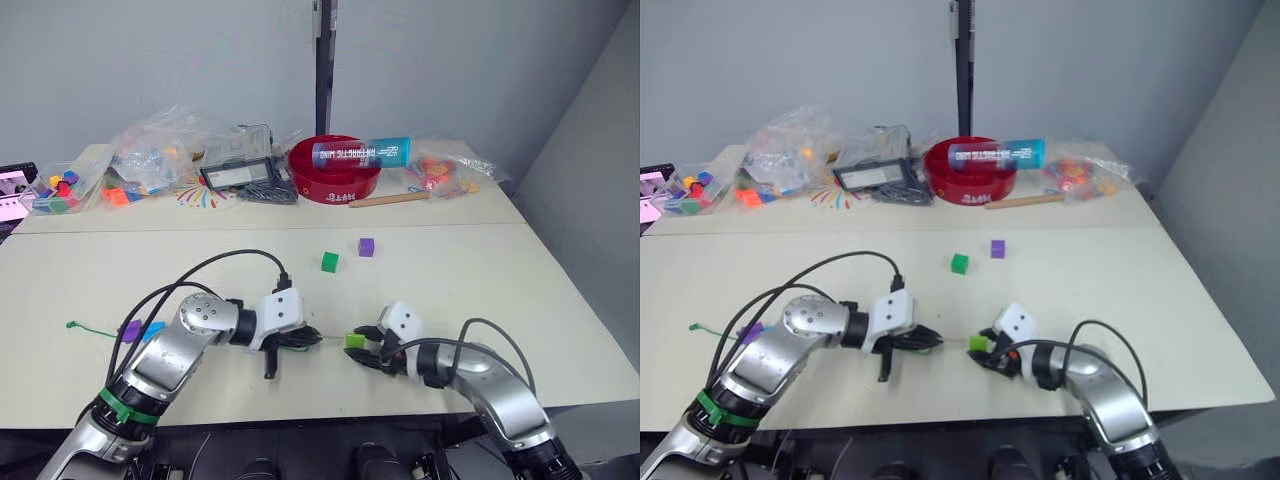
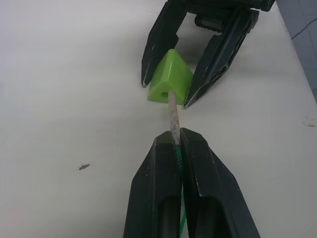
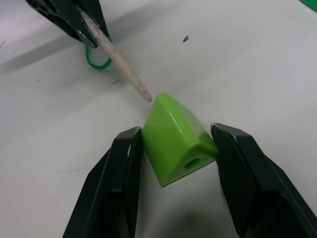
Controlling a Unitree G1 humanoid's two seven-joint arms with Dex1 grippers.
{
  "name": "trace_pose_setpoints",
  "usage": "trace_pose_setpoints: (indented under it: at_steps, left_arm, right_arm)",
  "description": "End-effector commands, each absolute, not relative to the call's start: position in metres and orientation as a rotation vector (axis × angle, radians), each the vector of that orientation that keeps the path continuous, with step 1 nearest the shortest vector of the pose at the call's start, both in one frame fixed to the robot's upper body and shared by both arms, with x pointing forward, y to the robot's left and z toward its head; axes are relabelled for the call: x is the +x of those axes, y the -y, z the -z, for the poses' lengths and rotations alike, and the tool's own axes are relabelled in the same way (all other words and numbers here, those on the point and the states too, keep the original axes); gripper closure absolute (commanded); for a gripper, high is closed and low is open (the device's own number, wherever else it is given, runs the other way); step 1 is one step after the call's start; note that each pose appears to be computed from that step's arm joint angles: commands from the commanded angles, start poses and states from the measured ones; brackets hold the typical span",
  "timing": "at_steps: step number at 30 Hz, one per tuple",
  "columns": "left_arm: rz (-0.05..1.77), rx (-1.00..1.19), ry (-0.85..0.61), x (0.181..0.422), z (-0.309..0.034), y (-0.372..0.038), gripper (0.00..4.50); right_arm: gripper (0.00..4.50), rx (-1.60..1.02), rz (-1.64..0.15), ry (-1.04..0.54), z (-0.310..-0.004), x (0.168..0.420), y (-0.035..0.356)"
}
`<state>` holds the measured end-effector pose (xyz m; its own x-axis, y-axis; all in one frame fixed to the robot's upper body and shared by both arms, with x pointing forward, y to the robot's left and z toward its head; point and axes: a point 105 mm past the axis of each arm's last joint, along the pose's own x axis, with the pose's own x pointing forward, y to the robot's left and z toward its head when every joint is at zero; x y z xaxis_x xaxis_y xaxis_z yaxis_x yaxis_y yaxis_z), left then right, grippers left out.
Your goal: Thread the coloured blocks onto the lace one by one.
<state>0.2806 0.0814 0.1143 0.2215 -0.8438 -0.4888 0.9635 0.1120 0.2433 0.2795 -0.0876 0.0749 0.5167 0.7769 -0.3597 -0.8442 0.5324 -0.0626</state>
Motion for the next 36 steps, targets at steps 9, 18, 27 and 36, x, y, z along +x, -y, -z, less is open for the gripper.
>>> trace_pose_setpoints:
  at_steps: [9,18,27,36]
  left_arm:
    - [1.359,0.552,-0.221,0.285,-0.109,-0.077,4.5]
    - [1.361,0.53,-0.207,0.288,-0.104,-0.079,4.5]
    - [1.355,0.499,-0.188,0.288,-0.106,-0.075,4.5]
    - [1.325,0.497,-0.201,0.284,-0.103,-0.083,4.5]
  right_arm:
    - [2.78,-0.207,-0.975,-0.371,-0.062,0.269,0.086]
    - [2.78,-0.208,-0.983,-0.373,-0.062,0.269,0.086]
    - [2.78,-0.212,-0.991,-0.379,-0.061,0.268,0.085]
    - [2.78,-0.215,-0.987,-0.382,-0.061,0.27,0.086]
